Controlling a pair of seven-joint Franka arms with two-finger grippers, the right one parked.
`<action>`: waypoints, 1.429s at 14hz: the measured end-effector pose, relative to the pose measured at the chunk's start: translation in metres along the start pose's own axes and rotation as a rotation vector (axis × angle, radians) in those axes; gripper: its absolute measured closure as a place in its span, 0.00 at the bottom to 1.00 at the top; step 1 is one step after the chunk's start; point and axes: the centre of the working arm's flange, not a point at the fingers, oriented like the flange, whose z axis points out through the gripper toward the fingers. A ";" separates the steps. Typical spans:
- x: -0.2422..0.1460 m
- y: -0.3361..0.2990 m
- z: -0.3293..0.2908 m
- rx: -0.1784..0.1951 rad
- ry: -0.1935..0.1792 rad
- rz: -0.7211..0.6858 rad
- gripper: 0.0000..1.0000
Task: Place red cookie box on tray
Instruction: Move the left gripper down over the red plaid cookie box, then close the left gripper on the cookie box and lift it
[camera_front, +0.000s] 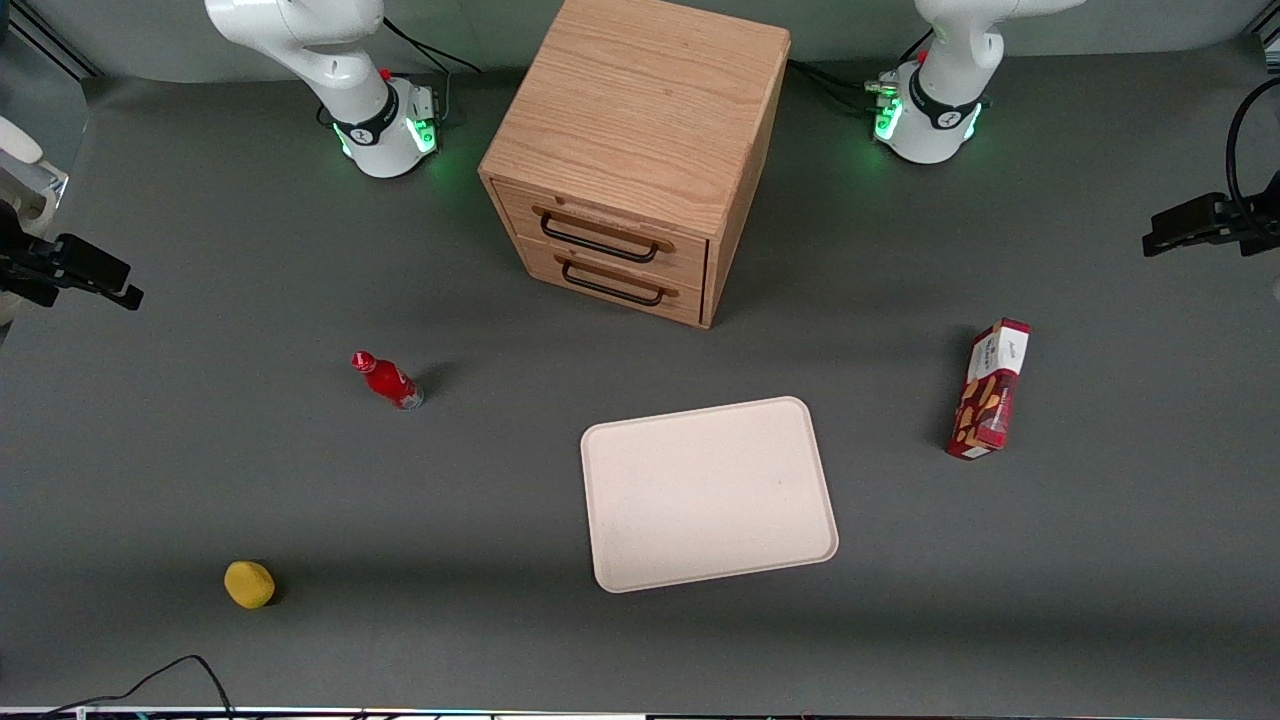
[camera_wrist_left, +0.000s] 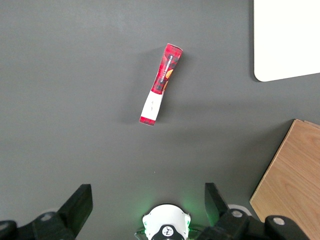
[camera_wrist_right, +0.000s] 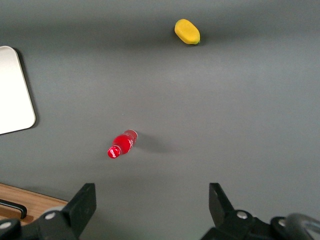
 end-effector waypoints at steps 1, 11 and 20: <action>0.000 0.000 0.001 0.001 -0.003 -0.001 0.00; 0.082 -0.002 0.174 0.008 -0.062 0.203 0.00; 0.095 0.001 0.372 0.010 0.093 0.269 0.29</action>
